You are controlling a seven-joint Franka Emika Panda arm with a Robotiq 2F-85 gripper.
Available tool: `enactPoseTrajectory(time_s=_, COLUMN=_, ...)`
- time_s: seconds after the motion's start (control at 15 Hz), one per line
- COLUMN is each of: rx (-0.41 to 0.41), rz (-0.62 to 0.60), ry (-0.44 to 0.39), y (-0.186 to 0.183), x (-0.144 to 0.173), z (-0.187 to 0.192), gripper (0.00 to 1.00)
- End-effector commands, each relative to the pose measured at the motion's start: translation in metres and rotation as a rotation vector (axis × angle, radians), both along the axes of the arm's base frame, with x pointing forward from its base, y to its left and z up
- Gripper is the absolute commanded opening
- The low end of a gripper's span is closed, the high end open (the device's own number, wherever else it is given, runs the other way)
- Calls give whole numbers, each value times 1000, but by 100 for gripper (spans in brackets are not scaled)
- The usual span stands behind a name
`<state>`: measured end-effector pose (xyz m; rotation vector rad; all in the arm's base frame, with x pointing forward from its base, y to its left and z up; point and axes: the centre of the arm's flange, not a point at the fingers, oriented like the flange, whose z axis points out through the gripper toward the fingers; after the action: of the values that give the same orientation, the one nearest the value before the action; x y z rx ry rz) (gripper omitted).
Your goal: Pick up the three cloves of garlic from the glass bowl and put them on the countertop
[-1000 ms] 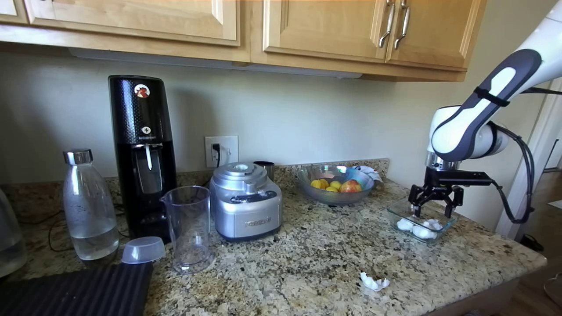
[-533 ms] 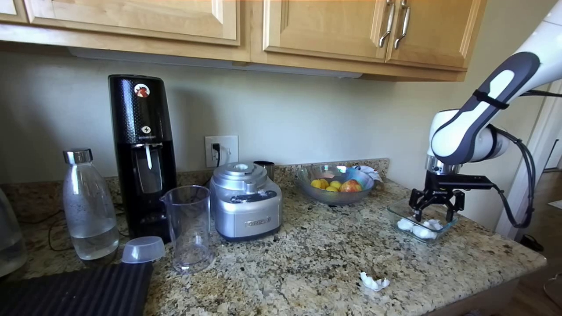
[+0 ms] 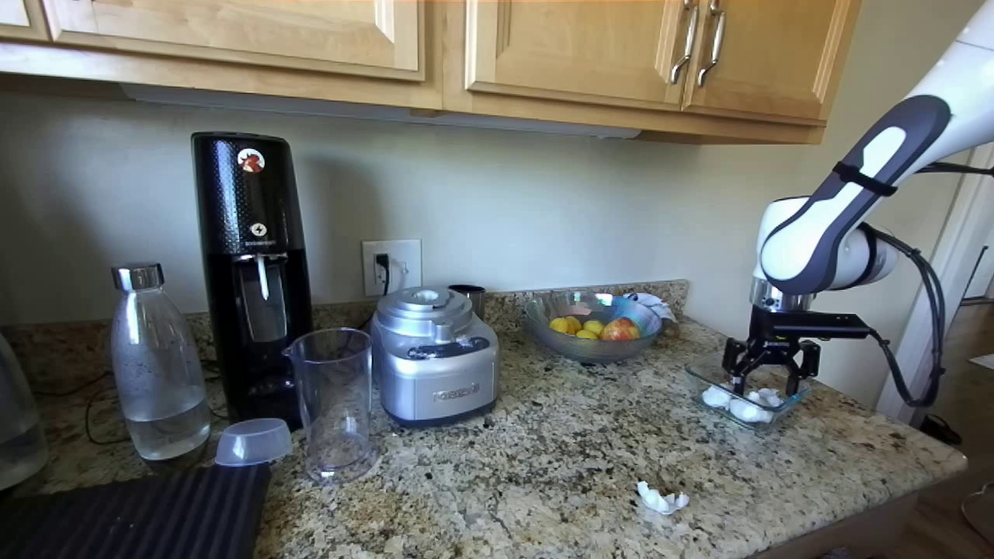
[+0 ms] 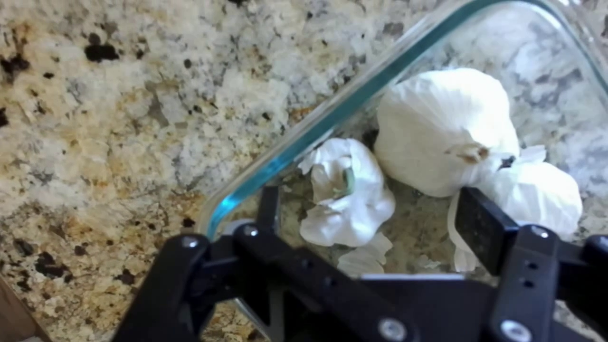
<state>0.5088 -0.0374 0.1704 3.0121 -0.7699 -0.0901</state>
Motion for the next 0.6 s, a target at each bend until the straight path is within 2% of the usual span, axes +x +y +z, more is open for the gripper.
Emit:
enactPoseTrajectory(time_s=0.0, rx=2, rz=-16, ry=-8, y=0, x=-11, z=-10, gripper=90)
enactPoseTrajectory(time_s=0.2, rx=0, rz=-19, ry=-13, y=-1, x=-10, z=-13, gripper=80)
enactPoseTrajectory(time_s=0.33, rx=-3, rz=-19, ry=-16, y=-2, x=-9, z=-15, gripper=79)
enactPoseTrajectory(time_s=0.53, rx=-8, rz=-21, ry=-7, y=-4, x=-11, z=-23, gripper=86)
